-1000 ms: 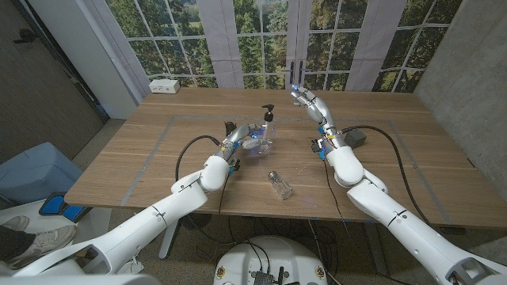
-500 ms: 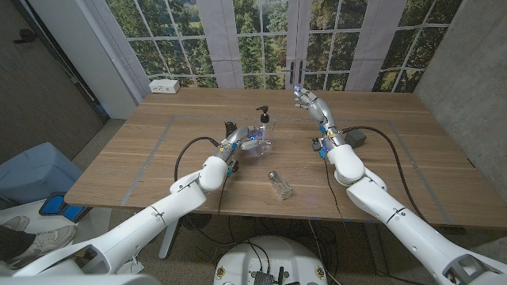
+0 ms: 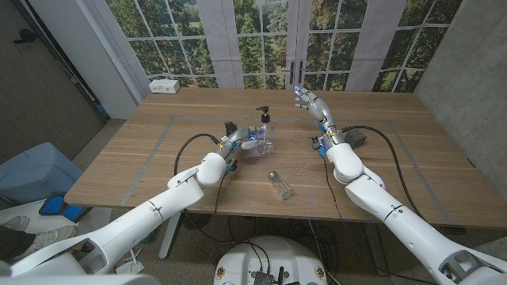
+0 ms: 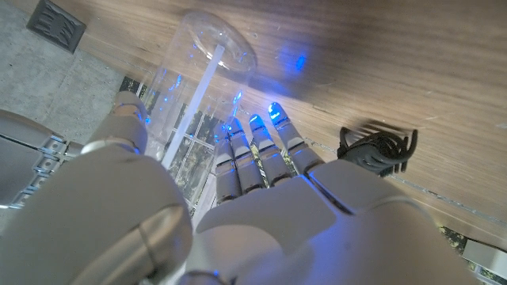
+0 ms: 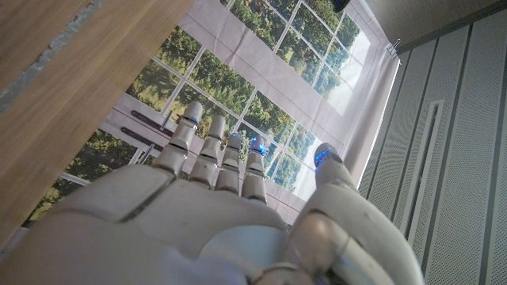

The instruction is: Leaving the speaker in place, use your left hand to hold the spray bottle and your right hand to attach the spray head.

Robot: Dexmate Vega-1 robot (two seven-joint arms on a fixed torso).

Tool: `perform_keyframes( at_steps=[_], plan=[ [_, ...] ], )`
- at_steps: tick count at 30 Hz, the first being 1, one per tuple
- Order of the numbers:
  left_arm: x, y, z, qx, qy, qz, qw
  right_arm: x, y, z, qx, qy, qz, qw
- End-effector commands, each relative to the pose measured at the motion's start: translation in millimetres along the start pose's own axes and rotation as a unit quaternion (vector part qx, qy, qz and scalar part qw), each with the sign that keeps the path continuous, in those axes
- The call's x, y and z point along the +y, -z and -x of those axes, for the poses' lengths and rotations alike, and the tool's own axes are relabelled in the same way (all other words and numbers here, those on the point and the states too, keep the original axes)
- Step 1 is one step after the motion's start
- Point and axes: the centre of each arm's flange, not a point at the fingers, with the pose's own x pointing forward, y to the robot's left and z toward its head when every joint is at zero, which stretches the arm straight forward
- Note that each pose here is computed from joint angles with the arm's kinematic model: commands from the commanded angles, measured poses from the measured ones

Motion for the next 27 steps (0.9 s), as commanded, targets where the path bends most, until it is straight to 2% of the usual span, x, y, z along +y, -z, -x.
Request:
perform_keyframes(
  at_steps=[1, 7, 17, 24, 27],
  plan=[
    [0.3, -0.5, -2.9, 0.008, 0.046, -0.017, 0.999, -0.1, 1.1, -2.9, 0.000, -0.001, 0.000, 1.0000],
    [0.8, -1.3, -3.4, 0.008, 0.062, -0.011, 0.998, -0.4, 1.1, -2.4, 0.000, 0.000, 0.001, 1.0000],
    [2.1, -2.0, -1.2, -0.001, 0.056, -0.002, 0.998, -0.7, -0.1, -0.6, -0.002, 0.001, 0.004, 1.0000],
    [6.1, -4.3, 2.3, -0.017, 0.042, 0.018, 0.999, -0.6, -0.8, -0.4, -0.002, -0.001, 0.007, 1.0000],
    [9.3, -6.5, 3.9, -0.033, 0.038, 0.028, 0.998, -0.8, 0.8, -0.4, 0.002, -0.001, 0.007, 1.0000]
  ],
)
